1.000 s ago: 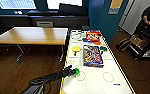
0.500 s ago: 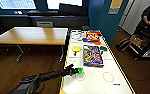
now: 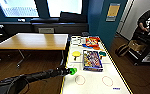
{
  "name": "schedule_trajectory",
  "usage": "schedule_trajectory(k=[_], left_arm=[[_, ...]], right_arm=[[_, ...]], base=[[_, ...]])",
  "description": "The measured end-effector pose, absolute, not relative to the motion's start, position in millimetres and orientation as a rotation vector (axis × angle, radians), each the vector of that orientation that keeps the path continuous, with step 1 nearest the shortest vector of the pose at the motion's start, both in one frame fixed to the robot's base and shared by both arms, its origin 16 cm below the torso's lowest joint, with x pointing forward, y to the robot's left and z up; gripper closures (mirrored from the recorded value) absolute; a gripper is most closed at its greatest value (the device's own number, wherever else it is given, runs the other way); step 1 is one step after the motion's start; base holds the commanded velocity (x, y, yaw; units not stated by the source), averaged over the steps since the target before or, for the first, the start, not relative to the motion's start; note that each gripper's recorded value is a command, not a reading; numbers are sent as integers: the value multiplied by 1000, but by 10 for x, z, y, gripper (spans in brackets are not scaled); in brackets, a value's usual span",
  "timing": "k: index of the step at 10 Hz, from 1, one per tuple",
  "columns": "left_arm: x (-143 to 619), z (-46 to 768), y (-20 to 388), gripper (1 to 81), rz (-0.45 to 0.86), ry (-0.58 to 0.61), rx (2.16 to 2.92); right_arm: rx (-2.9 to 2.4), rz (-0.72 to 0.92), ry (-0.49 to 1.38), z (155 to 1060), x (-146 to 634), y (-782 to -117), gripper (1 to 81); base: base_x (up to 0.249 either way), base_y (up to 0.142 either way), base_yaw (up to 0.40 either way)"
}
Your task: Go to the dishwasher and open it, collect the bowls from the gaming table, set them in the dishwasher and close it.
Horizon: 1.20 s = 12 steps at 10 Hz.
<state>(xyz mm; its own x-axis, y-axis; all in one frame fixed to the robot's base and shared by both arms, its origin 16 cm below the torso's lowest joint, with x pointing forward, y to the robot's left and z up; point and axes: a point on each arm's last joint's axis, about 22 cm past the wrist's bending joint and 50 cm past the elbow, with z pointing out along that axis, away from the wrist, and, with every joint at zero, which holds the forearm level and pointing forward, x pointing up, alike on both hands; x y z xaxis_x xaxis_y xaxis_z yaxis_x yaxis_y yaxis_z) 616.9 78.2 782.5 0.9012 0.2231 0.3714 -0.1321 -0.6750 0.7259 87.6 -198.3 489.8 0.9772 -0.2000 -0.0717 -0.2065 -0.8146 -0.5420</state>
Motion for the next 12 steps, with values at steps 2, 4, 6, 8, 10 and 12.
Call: schedule_trajectory(k=[2, 4, 6, 8, 10, 12], left_arm=[[6005, 8015, 906, 811, 576, 47, 2235], [5725, 7761, 980, 811, 534, 48, 2263], [5537, 7512, 1087, 811, 513, 35, 2298], [5291, 7237, 1256, 811, 483, 44, 2333], [5177, 7250, 1388, 811, 476, 41, 2334], [5063, 7533, 1260, 811, 482, 0, 2266]], right_arm=[[-2543, -34, 271, 4955, 995, -1979, 811], [-2544, -29, 268, 4962, 950, -1976, 811], [-2544, -28, 268, 4960, 945, -1974, 811], [-2544, -27, 269, 4960, 941, -1974, 811], [-2544, -28, 269, 4960, 946, -1974, 811], [-2544, -28, 269, 4960, 944, -1974, 811]], base=[[0, 0, 0], [0, 0, 0], [0, 0, 0], [0, 0, 0], [0, 0, 0], [0, 0, 0]])
